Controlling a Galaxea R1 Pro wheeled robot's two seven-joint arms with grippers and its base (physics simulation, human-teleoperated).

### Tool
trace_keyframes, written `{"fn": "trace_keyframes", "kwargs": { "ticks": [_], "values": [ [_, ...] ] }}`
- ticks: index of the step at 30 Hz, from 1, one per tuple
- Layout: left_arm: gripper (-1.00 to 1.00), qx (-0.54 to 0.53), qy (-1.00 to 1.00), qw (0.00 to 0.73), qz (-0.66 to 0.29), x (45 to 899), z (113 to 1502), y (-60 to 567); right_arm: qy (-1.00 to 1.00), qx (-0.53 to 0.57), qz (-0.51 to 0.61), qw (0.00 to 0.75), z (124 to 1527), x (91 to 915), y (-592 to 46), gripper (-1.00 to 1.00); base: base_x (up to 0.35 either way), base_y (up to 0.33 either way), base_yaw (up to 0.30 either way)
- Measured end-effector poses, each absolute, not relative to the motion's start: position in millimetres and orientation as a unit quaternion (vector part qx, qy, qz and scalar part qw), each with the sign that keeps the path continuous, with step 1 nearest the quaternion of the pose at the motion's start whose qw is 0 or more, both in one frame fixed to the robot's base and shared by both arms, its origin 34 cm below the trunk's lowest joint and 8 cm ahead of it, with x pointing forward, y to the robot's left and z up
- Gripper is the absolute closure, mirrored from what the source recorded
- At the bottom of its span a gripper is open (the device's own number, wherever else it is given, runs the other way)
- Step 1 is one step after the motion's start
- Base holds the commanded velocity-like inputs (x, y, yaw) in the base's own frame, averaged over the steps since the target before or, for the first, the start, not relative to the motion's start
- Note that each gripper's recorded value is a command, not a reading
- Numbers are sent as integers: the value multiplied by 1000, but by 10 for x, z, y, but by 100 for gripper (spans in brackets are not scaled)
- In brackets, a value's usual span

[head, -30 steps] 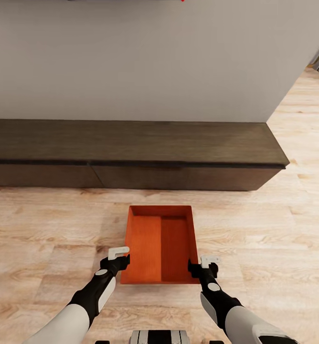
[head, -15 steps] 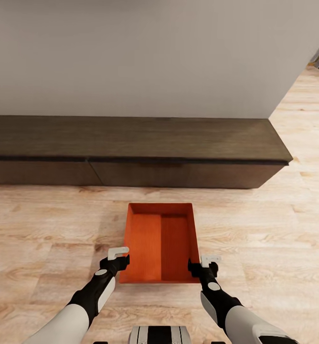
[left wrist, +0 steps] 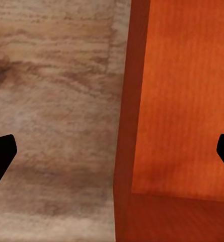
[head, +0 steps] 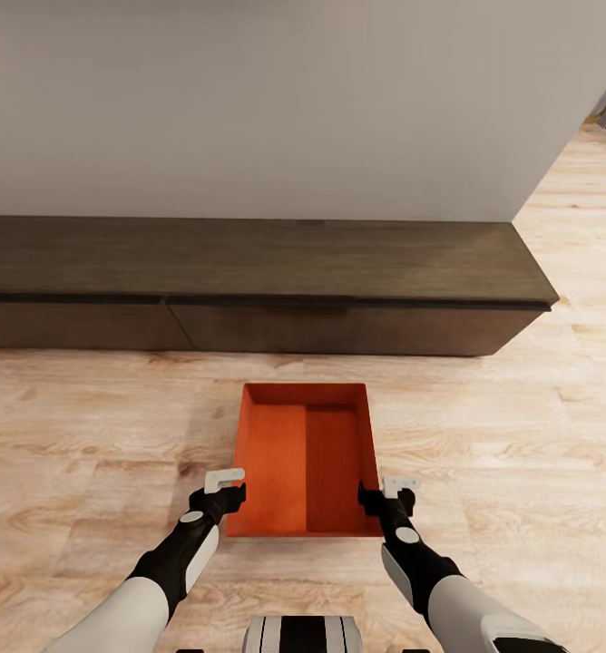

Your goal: Move the two storage containers from the living room to the garage. In the garage, place one container on the floor and stack the other container on top of it (either order is fine).

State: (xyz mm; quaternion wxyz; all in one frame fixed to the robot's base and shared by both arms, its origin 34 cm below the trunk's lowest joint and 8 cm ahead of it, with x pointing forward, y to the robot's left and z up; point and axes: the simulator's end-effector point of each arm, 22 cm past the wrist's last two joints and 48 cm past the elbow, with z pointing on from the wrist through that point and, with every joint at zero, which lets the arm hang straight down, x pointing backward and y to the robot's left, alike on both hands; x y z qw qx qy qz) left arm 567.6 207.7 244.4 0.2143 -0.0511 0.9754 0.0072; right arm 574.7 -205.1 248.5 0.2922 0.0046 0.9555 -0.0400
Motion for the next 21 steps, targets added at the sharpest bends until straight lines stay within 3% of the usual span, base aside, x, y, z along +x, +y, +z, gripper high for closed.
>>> {"fn": "trace_keyframes", "kwargs": {
  "ticks": [21],
  "values": [
    [-100, -51, 975, 215, 7, 5644, 2238, 2070, 955, 4, -37, 294, 2279, 5706, -2010, -100, 0, 0, 0]
  ]
}}
